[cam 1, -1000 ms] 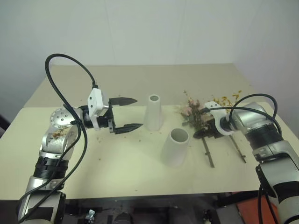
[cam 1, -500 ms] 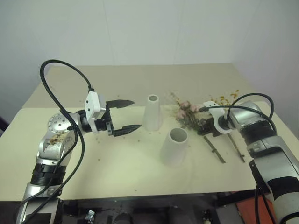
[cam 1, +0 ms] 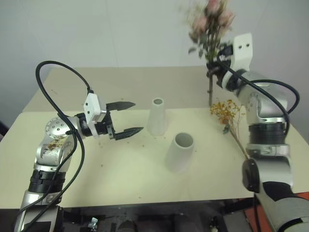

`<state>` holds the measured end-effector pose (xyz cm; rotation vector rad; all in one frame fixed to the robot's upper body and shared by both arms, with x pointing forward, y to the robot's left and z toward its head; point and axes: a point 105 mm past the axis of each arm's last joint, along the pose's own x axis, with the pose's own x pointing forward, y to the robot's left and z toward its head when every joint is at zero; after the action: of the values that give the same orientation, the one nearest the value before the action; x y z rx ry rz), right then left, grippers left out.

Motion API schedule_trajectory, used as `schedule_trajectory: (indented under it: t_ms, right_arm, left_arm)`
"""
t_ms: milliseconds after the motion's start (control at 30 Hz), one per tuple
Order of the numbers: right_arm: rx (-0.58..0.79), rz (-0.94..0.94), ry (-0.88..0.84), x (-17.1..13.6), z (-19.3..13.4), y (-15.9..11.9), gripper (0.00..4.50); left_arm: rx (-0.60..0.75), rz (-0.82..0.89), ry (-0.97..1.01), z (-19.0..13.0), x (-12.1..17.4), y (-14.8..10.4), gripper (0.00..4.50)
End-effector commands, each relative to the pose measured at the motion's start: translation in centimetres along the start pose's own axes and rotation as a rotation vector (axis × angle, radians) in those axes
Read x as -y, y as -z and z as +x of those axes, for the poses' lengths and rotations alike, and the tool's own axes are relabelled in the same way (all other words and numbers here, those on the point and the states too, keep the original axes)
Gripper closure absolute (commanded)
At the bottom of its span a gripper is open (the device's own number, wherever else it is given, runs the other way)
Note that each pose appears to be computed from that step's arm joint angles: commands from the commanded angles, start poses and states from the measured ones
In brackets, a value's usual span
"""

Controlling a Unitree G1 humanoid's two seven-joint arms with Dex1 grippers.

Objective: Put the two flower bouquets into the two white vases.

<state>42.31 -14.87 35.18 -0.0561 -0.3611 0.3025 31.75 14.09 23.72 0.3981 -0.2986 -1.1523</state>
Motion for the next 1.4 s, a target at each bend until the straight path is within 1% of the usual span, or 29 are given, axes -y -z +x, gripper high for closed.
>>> schedule_trajectory:
  t_ms: [33,100,200,300,367,467,533,633,767,1033,1200,1400]
  right_arm:
    - [0.3,0.197,-0.111,-1.7,-1.4,-5.3,4.29]
    - [0.34,0.311,-0.137,-2.6,-1.6,-5.3,4.29]
    - [0.387,0.361,-0.186,-4.4,-2.3,-4.7,4.29]
    - [0.393,0.369,-0.25,-6.1,-3.1,-4.0,4.29]
    - [0.396,0.353,-0.284,-7.0,-3.6,-3.7,4.29]
    - [0.403,0.383,-0.339,-8.1,-4.2,-3.3,4.29]
    - [0.408,0.379,-0.355,-8.6,-4.2,-3.1,4.29]
    - [0.427,0.378,-0.367,-8.9,-4.1,-3.2,4.29]
    - [0.453,0.417,-0.406,-9.2,-3.7,-3.3,4.29]
    - [0.457,0.399,-0.469,-9.5,-2.8,-0.8,4.29]
    - [0.459,0.405,-0.472,-9.4,-2.1,-0.2,4.29]
    - [0.473,0.41,-0.471,-9.0,-1.4,-0.2,4.29]
  left_arm:
    - [0.035,0.035,-0.027,-0.4,-0.4,-1.3,0.0]
    - [0.042,0.032,-0.038,-0.4,-0.6,-1.5,0.0]
    - [0.074,-0.003,-0.09,-0.6,-1.4,-2.0,0.0]
    - [0.12,-0.059,-0.14,-1.0,-2.0,-2.3,0.0]
    - [0.124,-0.078,-0.153,-1.2,-2.1,-2.2,0.0]
    - [0.139,-0.108,-0.126,-1.3,-1.5,-2.3,0.0]
    - [0.124,-0.114,-0.115,-1.1,-1.1,-2.0,0.0]
    - [0.09,-0.109,-0.106,-0.9,-0.9,-1.5,0.0]
    - [0.092,-0.108,-0.107,-0.9,-0.9,-1.6,0.0]
    - [0.088,-0.096,-0.123,-1.2,-1.0,-1.7,0.0]
    - [0.078,-0.093,-0.139,-1.6,-1.0,-1.7,0.0]
    - [0.073,-0.088,-0.148,-1.9,-0.8,-1.8,0.0]
